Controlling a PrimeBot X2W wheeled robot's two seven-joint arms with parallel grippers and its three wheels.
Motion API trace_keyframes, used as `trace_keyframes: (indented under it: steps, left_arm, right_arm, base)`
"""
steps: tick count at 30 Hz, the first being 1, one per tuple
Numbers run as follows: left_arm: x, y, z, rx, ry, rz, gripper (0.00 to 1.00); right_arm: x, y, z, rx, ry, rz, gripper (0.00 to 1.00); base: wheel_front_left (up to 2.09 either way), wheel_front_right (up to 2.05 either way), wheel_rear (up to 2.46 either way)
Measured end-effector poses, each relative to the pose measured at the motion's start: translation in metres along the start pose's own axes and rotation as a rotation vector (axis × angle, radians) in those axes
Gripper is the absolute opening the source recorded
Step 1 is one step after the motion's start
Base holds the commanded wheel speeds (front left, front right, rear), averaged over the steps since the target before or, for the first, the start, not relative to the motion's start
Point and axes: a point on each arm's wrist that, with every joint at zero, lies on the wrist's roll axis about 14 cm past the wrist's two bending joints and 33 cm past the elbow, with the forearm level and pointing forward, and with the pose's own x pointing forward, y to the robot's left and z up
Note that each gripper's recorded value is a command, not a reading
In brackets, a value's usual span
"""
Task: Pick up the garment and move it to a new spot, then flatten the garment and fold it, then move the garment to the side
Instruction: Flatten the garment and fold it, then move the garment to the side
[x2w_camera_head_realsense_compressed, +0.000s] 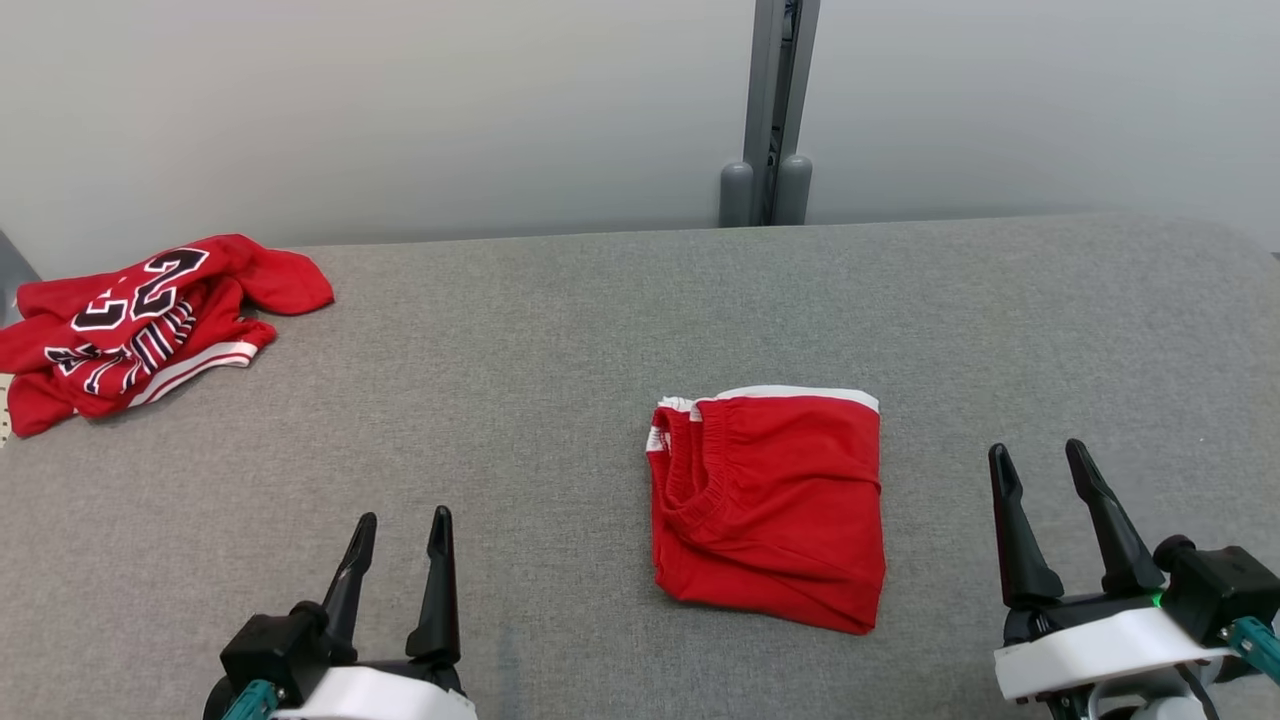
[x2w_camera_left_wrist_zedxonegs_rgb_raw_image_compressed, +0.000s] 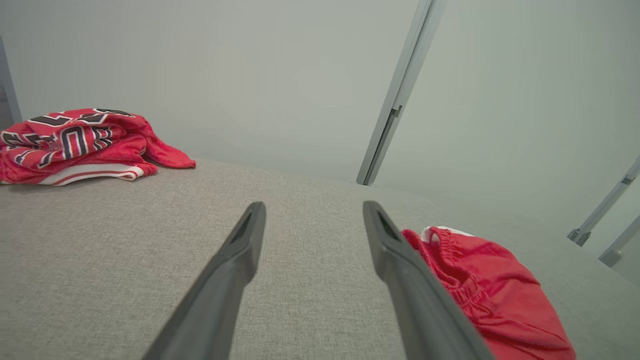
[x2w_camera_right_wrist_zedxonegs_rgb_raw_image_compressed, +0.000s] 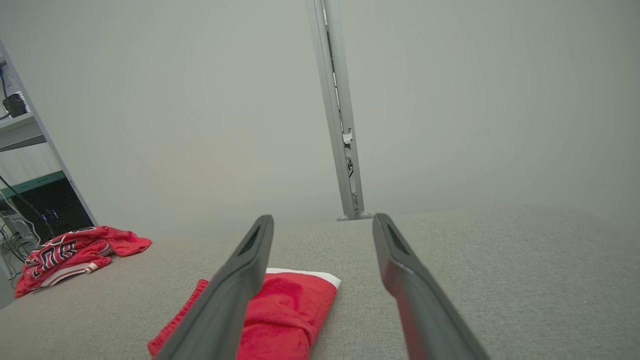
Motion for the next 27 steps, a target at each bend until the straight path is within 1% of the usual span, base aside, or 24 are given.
trace_keyframes:
  steps: [6, 27]
  left_arm:
    - [-0.008, 0.007, -0.001, 0.000, 0.001, 0.022, 1.00]
    - [-0.011, 0.005, -0.001, 0.015, 0.002, 0.015, 1.00]
  right_arm:
    - [-0.005, 0.002, -0.005, 0.017, 0.020, 0.002, 1.00]
    - [-0.007, 0.000, -0.011, 0.023, 0.048, -0.005, 1.00]
  base:
    - [0.00, 0.00, 0.00]
    - [0.00, 0.00, 0.00]
